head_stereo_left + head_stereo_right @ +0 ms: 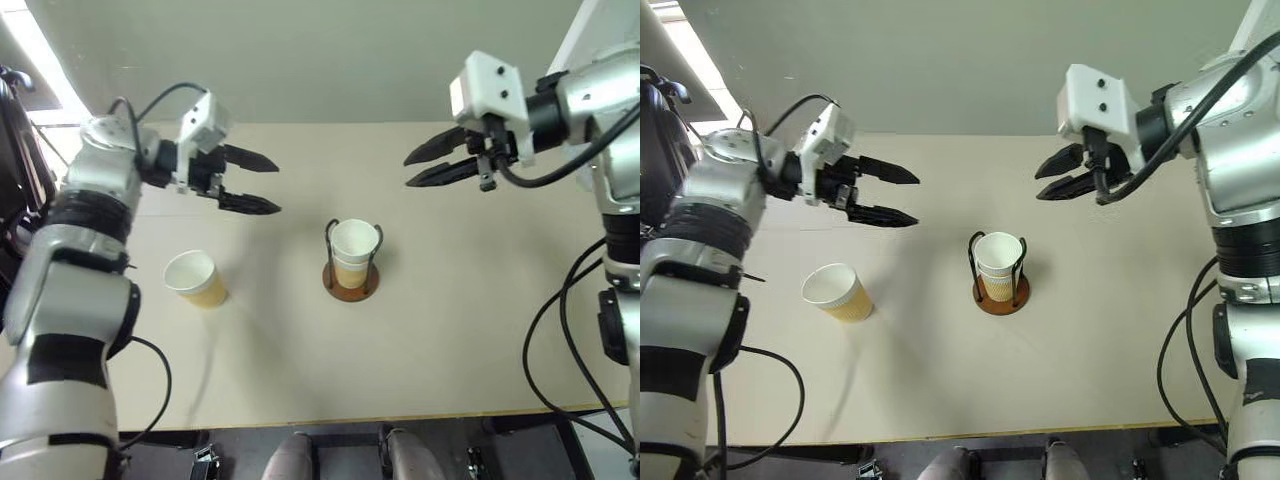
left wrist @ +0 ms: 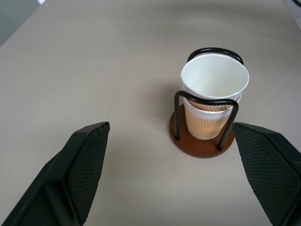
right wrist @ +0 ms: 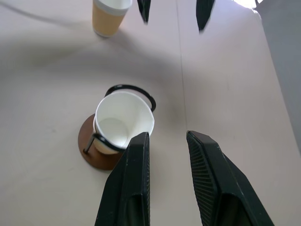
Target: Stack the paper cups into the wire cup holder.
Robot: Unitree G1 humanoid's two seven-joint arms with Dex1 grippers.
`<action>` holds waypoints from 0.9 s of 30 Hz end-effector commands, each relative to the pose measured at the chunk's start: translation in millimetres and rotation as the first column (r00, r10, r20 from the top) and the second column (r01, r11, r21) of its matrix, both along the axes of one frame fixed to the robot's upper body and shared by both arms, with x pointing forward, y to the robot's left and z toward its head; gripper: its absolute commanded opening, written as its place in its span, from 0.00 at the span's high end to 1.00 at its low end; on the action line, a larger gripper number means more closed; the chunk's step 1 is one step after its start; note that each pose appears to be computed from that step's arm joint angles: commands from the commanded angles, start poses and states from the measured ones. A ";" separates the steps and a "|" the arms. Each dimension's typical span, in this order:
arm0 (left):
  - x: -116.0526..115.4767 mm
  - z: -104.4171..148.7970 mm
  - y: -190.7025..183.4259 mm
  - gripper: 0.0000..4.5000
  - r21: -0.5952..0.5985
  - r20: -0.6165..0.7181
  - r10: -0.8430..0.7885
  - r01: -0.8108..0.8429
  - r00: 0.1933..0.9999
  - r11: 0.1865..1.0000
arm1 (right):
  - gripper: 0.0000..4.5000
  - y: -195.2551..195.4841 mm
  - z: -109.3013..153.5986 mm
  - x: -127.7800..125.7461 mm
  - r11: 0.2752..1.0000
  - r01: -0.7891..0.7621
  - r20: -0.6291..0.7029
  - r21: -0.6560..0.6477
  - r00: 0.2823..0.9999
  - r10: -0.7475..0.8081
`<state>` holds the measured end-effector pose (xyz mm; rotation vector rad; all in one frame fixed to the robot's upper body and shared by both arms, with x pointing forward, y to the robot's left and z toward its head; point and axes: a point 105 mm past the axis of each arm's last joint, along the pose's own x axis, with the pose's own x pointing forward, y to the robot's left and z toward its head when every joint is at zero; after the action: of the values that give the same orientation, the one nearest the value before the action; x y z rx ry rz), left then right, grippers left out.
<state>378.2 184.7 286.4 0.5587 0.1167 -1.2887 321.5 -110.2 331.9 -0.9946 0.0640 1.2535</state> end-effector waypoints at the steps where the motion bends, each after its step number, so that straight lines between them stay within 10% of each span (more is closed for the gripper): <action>1: -5.9 12.1 8.0 0.00 0.074 0.043 -0.002 -0.002 0.999 0.997 | 0.74 -2.4 15.0 -9.2 0.999 -0.008 0.048 0.035 0.999 0.006; 8: -23.8 -32.3 46.5 0.00 0.590 0.178 -0.182 0.043 0.967 0.807 | 0.74 5.1 27.6 -17.9 0.977 -0.042 -0.025 0.209 0.999 0.048; 27: -70.1 -42.4 69.1 0.00 0.831 -0.025 -0.276 0.174 0.961 0.528 | 0.74 -19.7 18.8 -8.9 0.986 0.033 -0.106 0.163 0.994 -0.015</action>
<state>313.2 242.4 240.0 1.4944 0.5603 -1.4269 317.2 -128.0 341.3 -0.7524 0.0814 1.2743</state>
